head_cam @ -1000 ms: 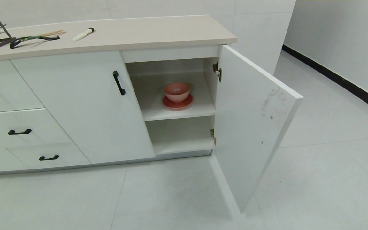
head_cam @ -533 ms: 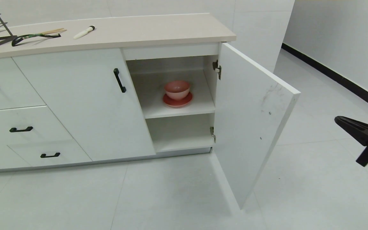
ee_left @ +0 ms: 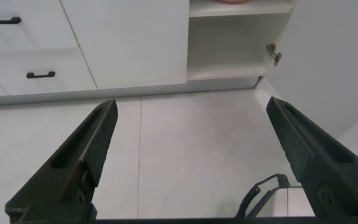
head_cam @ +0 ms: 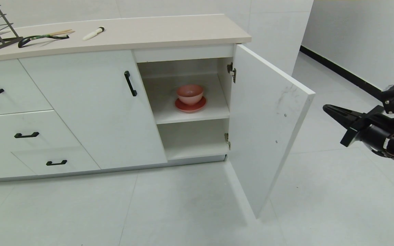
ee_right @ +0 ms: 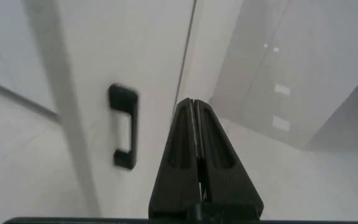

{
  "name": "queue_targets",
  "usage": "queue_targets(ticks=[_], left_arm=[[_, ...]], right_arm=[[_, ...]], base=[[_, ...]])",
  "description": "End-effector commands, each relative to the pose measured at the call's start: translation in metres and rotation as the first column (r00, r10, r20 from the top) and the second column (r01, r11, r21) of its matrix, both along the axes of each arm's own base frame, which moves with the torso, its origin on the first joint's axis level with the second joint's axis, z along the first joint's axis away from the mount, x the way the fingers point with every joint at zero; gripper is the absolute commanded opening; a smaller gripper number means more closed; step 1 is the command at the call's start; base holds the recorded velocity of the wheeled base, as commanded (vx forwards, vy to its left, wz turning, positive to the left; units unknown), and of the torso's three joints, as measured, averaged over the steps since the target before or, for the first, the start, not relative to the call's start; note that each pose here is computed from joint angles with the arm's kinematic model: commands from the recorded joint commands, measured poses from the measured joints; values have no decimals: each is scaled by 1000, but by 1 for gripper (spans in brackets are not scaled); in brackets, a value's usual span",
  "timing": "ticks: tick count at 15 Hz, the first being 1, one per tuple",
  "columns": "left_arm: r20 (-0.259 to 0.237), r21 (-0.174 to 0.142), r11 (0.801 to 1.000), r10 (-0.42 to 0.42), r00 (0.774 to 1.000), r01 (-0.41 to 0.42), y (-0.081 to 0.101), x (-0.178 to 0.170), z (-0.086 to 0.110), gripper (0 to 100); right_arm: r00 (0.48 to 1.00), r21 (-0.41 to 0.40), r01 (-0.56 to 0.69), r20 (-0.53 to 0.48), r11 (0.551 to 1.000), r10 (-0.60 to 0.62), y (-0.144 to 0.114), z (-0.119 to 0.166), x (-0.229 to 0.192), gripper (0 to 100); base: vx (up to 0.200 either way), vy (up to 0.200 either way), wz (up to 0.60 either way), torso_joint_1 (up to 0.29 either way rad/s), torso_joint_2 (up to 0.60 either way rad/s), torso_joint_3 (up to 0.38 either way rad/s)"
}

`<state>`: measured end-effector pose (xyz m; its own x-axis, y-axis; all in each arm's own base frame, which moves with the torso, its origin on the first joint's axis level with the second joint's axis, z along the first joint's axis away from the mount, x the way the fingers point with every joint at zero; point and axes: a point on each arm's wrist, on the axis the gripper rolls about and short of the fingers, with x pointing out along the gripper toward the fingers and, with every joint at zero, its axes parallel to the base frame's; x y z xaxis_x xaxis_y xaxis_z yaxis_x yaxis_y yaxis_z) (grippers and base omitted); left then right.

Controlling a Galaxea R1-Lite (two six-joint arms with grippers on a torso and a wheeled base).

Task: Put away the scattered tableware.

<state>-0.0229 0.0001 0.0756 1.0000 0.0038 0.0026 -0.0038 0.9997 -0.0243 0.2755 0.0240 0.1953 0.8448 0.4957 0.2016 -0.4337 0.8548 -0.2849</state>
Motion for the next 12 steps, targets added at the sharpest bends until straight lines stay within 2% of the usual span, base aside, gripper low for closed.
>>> queue_targets(ticks=[1,7,12], left_arm=[[-1,0,1000,-1,1000,1,0,0,0,100],[-1,0,1000,-1,1000,1,0,0,0,100],[-1,0,1000,1,1000,-1,0,0,0,100]], right_arm=[[1000,1,-5,23,1000,5,2,0,29,0],[997,-13,-58,43,998,59,11,-1,43,0],[986,-21,-159,44,987,159,44,-4,46,0]], base=[[0,0,0,0,0,0],[0,0,0,0,0,0],[0,0,0,0,0,0]])
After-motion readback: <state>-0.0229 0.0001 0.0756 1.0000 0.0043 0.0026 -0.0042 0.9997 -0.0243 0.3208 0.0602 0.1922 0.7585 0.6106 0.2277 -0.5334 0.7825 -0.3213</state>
